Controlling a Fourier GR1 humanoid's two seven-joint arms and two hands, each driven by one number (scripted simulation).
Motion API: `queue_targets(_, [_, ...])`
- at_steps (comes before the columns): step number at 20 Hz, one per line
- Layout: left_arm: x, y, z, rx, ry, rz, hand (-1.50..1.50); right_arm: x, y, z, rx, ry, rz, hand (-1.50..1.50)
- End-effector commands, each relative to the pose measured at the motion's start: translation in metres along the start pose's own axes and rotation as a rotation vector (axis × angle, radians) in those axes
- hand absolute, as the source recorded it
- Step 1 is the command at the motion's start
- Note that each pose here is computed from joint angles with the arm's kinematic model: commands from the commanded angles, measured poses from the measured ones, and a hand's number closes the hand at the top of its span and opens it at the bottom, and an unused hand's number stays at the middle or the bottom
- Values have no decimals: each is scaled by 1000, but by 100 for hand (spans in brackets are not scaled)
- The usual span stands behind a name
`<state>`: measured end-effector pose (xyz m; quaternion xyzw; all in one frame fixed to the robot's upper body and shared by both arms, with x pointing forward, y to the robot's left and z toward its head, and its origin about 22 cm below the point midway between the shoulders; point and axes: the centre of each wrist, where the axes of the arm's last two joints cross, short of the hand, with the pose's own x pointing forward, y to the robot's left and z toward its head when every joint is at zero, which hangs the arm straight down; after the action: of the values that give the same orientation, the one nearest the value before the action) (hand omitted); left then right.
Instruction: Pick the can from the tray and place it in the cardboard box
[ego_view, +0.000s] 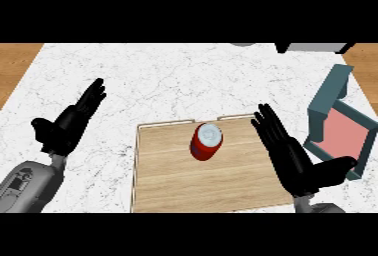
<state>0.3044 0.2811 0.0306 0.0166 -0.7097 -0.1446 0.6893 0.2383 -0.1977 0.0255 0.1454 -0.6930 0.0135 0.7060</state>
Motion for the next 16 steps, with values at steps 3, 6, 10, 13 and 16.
queue_targets(3, [-18, 20, 14, 114, 53, -135, 0, -4, -36, 40, -211, -320, 206, -150])
queue_targets(6, [-32, 40, 33, 198, 136, -231, 0, 9, -64, 53, -415, -572, 366, -150])
queue_targets(10, [-43, 26, 42, 171, 181, -192, 0, -40, -84, 91, -874, -512, 429, -150])
queue_targets(13, [-47, 11, 42, 154, 170, -199, 0, -57, -59, 103, -740, -744, 555, -150])
queue_targets(16, [-40, 1, 40, 139, 158, -223, 0, -85, -47, 149, -629, -699, 752, -150])
